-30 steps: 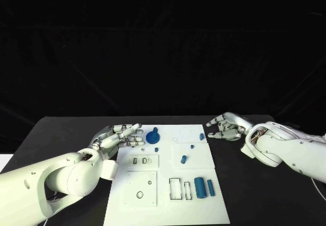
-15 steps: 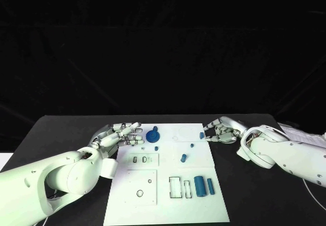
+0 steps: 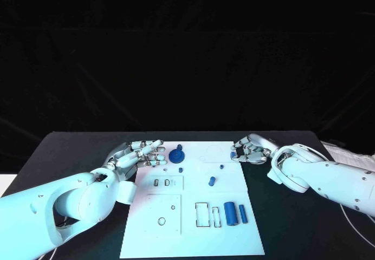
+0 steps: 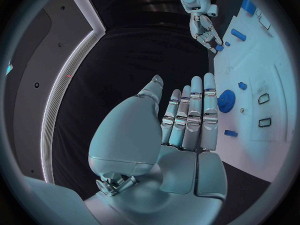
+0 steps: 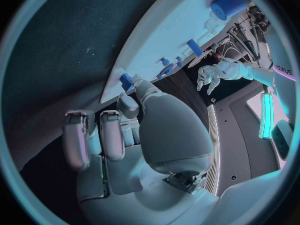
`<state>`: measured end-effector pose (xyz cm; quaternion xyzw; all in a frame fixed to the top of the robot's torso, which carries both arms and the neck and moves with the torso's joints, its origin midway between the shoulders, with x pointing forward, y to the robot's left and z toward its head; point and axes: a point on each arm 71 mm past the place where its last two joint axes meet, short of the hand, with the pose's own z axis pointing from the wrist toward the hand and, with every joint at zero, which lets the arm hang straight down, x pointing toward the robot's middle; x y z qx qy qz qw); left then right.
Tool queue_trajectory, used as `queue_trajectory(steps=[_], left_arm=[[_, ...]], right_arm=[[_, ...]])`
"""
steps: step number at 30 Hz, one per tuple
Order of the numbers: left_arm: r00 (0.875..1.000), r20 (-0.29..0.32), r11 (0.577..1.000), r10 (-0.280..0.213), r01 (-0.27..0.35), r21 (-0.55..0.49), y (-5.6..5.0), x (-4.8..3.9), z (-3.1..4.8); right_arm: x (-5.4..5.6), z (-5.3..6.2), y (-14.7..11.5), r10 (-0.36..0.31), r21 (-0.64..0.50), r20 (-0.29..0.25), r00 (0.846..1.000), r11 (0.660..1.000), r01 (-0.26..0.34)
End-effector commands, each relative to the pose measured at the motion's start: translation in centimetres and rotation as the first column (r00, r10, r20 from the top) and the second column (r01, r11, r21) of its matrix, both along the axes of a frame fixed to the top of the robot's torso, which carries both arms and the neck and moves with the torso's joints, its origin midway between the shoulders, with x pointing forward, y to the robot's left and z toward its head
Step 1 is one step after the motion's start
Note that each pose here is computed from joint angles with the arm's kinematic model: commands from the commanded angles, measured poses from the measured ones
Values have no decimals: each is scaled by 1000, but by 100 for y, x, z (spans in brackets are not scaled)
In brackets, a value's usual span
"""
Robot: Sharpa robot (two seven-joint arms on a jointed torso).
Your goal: Assemble the parts on the task board
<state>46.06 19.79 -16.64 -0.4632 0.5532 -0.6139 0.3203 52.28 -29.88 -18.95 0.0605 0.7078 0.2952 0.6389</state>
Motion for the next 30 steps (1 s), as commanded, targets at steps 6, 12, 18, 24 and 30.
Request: queue_trajectory(steps=[6, 12, 18, 24, 30], left_arm=[[1000, 9, 1000, -23, 23, -9, -30, -8, 13], [1000, 8, 1000, -23, 23, -9, -28, -7, 12], [1000, 8, 1000, -24, 24, -9, -26, -8, 13], [1000, 8, 1000, -25, 25, -9, -27, -9, 13], [1000, 7, 1000, -25, 25, -9, -27, -9, 13]], right_arm=[[9, -28, 33, 6, -29, -4, 1000, 1000, -6], [14, -36, 40, 4, -35, -2, 1000, 999, -4], [18, -48, 43, 0, -41, -7, 1000, 999, -1], [23, -61, 54, 0, -44, -13, 1000, 999, -1], [29, -78, 72, -2, -45, -15, 1000, 999, 1]])
